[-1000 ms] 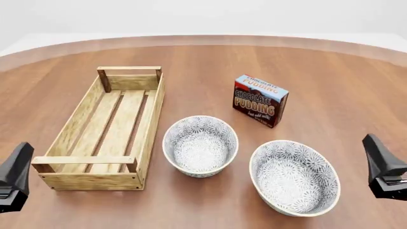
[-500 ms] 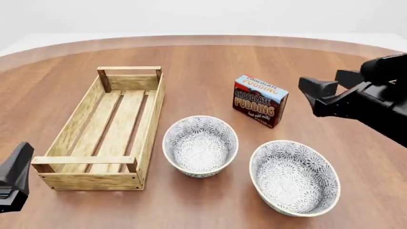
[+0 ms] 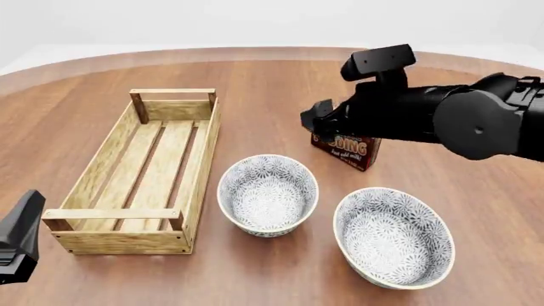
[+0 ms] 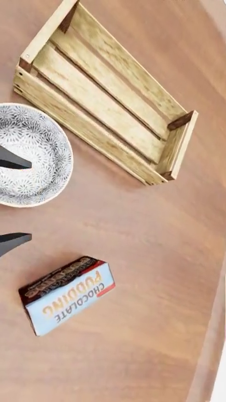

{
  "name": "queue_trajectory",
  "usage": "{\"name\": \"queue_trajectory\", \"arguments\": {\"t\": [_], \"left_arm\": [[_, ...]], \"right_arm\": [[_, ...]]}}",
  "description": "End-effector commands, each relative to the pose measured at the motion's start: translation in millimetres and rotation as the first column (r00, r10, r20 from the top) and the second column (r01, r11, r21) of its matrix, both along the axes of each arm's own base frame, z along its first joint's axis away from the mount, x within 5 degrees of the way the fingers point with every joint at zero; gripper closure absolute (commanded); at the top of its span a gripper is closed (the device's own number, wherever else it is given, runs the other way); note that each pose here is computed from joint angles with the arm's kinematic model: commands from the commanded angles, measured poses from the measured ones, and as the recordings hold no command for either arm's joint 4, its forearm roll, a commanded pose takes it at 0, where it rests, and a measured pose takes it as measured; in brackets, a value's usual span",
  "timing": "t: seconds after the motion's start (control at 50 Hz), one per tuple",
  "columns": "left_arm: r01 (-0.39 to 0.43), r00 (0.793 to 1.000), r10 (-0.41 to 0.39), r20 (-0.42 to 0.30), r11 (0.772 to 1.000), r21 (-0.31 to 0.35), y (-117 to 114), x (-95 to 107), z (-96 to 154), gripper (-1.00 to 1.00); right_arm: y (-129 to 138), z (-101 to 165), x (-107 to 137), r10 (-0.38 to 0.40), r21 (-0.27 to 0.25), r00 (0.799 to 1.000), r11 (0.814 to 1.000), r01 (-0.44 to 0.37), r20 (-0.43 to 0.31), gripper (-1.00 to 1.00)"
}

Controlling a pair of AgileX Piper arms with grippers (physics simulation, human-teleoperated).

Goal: Stack the left bowl on the right bowl and place them in the tray.

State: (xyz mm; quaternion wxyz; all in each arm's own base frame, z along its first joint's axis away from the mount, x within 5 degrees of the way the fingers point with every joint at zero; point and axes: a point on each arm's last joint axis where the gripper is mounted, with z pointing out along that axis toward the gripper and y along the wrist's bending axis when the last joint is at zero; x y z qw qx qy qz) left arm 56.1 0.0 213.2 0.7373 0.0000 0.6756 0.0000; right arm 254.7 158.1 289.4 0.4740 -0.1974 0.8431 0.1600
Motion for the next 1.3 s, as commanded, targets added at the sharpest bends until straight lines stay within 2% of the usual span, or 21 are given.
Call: {"name": "queue_trajectory", "arguments": {"t": [0.02,0.22,0.68,0.98,1.3], "left_arm": [[0.000,1.000,0.000,0.000,1.000,0.000,0,0,0,-1.00],[0.000,1.000,0.000,0.000,1.000,0.000,0,0,0,-1.00],[0.000,1.000,0.000,0.000,1.000,0.000,0,0,0,-1.00],[0.000,1.000,0.000,0.000,1.000,0.000,0,0,0,-1.00],[0.000,1.000,0.000,0.000,1.000,0.000,0,0,0,-1.00]], "right_arm": [[43,-33,10,0.063,-0.051,0.986,0.996,-0.071,-0.151,-1.00],[47,-59,17,0.047,-0.084,0.975,0.994,-0.066,-0.215,-1.00],[38,-72,27,0.008,-0.104,0.972,0.994,-0.034,-0.234,-1.00],[46,-96,27,0.010,-0.106,0.964,0.994,-0.039,-0.265,-1.00],[42,-120,25,-0.010,-0.110,0.955,0.994,-0.024,-0.295,-1.00]]}}
